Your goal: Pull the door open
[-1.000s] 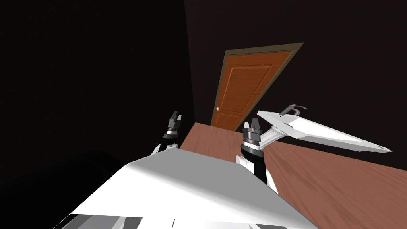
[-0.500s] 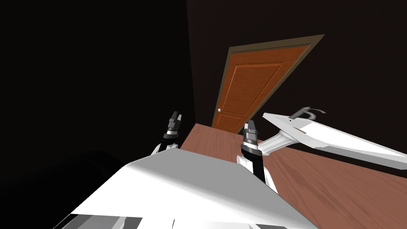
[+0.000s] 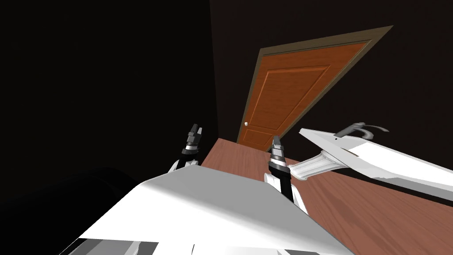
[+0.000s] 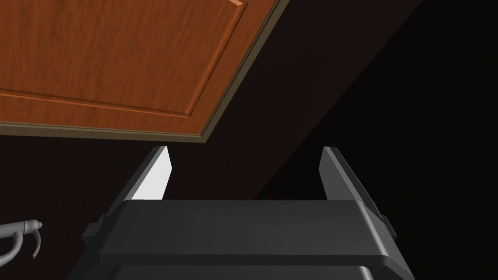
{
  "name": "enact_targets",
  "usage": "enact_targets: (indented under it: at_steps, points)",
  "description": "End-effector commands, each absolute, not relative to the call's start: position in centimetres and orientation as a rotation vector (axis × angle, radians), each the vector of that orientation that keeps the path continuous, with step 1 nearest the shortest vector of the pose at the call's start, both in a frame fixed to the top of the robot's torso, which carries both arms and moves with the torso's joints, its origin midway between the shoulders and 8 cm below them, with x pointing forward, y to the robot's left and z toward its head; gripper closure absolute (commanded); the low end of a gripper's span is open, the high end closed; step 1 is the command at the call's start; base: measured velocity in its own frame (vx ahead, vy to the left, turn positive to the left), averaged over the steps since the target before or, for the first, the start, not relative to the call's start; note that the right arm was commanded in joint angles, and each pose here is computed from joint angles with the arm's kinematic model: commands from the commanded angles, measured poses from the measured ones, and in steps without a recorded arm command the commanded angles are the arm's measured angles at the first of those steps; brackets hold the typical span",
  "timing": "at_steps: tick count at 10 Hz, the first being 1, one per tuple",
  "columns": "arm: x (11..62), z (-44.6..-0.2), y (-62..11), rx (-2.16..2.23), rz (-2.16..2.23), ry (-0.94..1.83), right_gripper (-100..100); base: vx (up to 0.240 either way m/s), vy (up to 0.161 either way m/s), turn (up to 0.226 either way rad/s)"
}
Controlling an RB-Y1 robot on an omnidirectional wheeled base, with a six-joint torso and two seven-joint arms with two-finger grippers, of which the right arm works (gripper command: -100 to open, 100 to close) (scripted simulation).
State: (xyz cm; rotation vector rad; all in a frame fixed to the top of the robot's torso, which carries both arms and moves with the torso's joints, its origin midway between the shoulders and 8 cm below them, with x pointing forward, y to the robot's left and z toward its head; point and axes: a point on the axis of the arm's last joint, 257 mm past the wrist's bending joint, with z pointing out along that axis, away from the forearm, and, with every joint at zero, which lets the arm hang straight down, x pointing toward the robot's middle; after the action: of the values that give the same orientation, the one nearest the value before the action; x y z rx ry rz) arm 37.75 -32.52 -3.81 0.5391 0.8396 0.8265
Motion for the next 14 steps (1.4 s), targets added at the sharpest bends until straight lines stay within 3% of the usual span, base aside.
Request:
enact_targets:
  at_steps: [1, 14]
  points:
    - [38.0, -4.7, -33.1, 0.529, 0.783, 0.858, -100, 0.102, 0.001, 0.061]
    - [40.2, -12.6, -39.5, 0.464, 0.389, 1.015, -100, 0.094, -0.015, 0.077]
